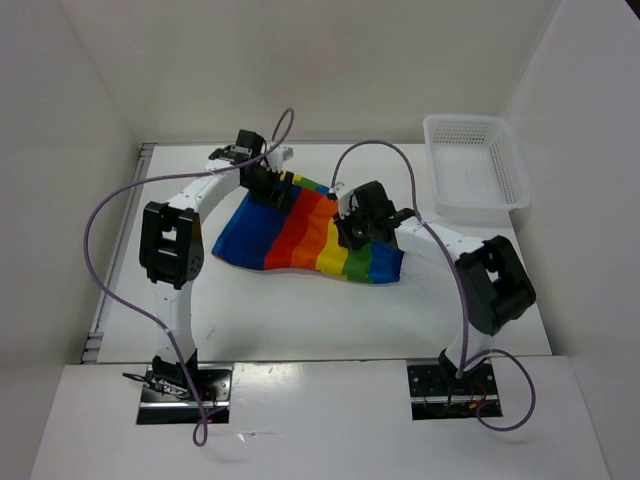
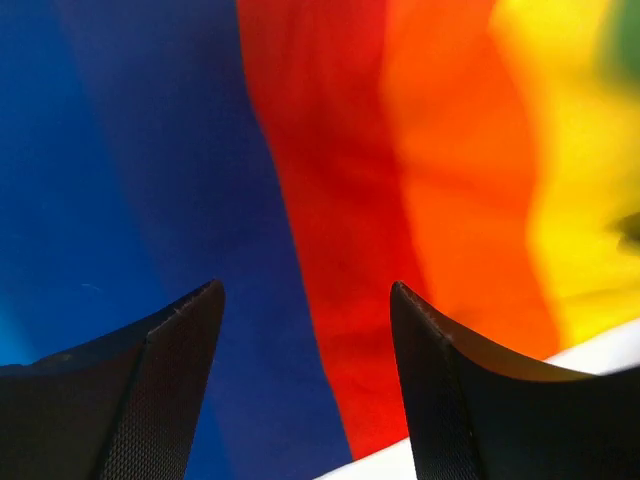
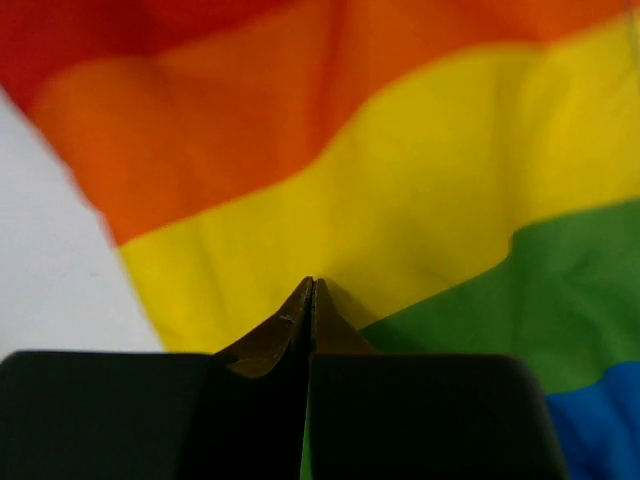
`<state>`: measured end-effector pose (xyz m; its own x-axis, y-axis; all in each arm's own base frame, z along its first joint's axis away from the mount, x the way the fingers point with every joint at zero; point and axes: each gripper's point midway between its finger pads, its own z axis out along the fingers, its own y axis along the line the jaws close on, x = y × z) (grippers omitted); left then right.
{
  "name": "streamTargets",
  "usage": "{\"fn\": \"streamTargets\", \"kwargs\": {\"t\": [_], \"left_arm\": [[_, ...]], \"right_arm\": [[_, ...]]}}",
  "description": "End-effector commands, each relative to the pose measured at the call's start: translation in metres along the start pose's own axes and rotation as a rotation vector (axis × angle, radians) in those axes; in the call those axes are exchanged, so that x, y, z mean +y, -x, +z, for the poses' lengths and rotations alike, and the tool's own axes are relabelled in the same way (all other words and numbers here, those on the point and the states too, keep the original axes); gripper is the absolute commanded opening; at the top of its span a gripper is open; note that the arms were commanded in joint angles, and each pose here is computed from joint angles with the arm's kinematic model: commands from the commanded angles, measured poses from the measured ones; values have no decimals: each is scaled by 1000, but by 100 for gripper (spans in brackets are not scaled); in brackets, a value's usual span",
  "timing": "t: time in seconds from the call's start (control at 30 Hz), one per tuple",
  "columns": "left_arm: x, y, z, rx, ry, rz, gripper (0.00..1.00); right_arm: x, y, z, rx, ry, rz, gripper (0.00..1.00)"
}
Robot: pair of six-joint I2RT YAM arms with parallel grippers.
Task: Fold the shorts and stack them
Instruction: Fold the shorts
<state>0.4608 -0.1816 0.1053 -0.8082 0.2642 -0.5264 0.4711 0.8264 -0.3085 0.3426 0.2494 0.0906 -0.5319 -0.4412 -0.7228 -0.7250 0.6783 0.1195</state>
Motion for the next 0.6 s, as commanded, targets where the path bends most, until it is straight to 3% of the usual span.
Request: {"fn": "streamTargets", "kwargs": {"t": [0.0,0.23,0.57], "left_arm": [[22,-52,20,95,31,-57,74],[73,-114,35,187,164,-141,74],[92,-133,27,212,207,-188,73]], "right_arm": [[-24,-14,10,16,-124,157,0],[-79,-102,-16,191,-305,450,0],[-144,-114,-34,242,-451,428,0]]}}
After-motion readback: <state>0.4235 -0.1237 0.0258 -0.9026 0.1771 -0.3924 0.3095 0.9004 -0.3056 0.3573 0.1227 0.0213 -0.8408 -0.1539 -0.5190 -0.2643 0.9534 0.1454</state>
